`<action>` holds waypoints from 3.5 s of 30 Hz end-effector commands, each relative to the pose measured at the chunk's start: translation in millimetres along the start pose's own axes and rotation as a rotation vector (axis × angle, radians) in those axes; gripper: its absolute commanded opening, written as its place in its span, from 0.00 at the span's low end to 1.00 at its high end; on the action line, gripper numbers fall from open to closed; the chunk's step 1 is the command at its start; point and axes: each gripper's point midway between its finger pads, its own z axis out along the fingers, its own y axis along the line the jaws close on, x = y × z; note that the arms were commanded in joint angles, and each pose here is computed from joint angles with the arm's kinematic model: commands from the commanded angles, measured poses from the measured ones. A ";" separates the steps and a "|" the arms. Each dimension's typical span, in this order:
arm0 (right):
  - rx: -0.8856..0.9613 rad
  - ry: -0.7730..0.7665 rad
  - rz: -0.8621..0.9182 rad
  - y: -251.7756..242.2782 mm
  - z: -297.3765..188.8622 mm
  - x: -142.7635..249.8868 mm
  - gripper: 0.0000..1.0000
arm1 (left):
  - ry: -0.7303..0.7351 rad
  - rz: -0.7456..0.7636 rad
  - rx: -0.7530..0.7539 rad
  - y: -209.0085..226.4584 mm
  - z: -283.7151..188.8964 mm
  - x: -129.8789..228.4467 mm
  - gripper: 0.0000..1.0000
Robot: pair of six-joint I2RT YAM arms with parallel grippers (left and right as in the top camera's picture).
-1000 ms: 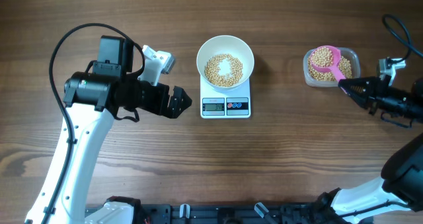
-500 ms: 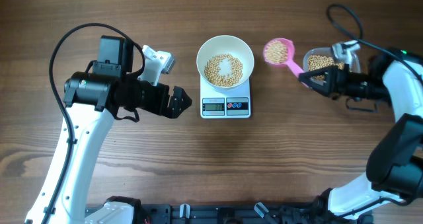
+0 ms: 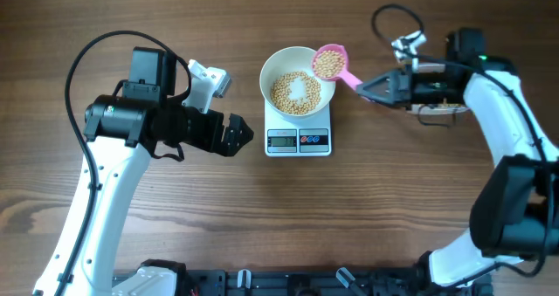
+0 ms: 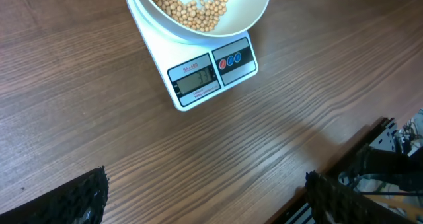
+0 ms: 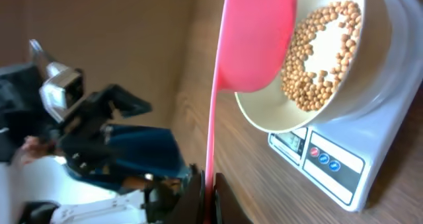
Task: Scoop item into bowl and weigh 150g on scale
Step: 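Carry the filled scoop over the white bowl, then tip the scoop to pour soybeans into the bowl, then move the empty scoop back to the soybean tub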
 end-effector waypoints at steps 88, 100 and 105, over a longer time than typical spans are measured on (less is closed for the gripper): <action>1.220 -0.289 -0.011 -93.0 -217.3 -4.7 0.04 | -0.020 0.035 0.018 -7.3 -4.9 -2.1 1.00; 1.298 -0.109 -0.088 -118.0 -193.4 -6.6 0.04 | -0.020 0.035 0.018 -7.3 -4.9 -2.1 1.00; 1.364 -0.064 -0.100 -122.4 -190.0 -5.6 0.04 | -0.020 0.035 0.018 -7.3 -4.9 -2.1 1.00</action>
